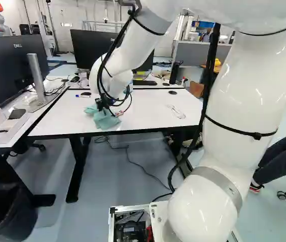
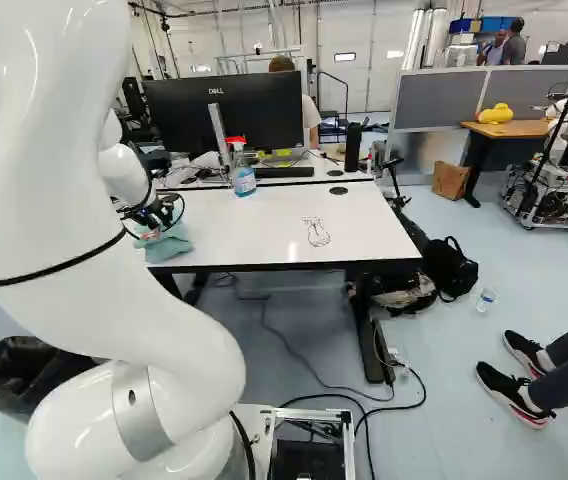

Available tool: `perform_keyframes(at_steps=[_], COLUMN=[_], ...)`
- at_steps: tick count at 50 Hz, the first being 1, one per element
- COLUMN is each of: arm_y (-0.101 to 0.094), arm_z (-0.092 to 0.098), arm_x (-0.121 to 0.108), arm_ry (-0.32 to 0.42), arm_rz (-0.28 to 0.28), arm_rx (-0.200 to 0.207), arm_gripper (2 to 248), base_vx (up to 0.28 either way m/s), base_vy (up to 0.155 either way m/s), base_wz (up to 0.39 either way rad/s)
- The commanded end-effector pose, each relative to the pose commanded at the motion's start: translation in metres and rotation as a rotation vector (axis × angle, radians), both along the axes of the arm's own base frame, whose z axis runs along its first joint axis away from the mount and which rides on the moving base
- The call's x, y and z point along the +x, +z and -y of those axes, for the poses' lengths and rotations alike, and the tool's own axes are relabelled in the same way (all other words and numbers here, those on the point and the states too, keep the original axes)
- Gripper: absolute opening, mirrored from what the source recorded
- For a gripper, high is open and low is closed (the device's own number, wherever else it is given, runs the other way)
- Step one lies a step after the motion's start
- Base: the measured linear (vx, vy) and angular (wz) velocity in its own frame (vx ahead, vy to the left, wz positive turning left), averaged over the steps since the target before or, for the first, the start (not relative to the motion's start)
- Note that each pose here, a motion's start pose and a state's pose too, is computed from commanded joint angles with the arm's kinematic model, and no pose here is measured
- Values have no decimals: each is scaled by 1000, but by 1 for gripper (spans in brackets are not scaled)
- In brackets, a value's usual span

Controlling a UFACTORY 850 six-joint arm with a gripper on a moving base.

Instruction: Clean the table with the green towel

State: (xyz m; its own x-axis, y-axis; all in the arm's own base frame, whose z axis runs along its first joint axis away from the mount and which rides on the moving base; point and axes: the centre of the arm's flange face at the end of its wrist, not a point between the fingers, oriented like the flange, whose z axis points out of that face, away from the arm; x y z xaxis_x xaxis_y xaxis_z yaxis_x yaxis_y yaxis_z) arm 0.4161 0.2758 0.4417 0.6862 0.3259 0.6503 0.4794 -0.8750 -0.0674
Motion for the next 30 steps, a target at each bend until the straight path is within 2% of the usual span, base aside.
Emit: perform_keyframes(at_steps=[15, 30], arm_y=[0, 0], arm_z=[-23, -24], arm_x=[-11, -12], arm_ry=[51, 53], arm_rz=[1, 1], arm_rx=[1, 1], arm_gripper=[50, 50], base_vx=[0, 0], base_vy=[0, 0], base_wz=[0, 0])
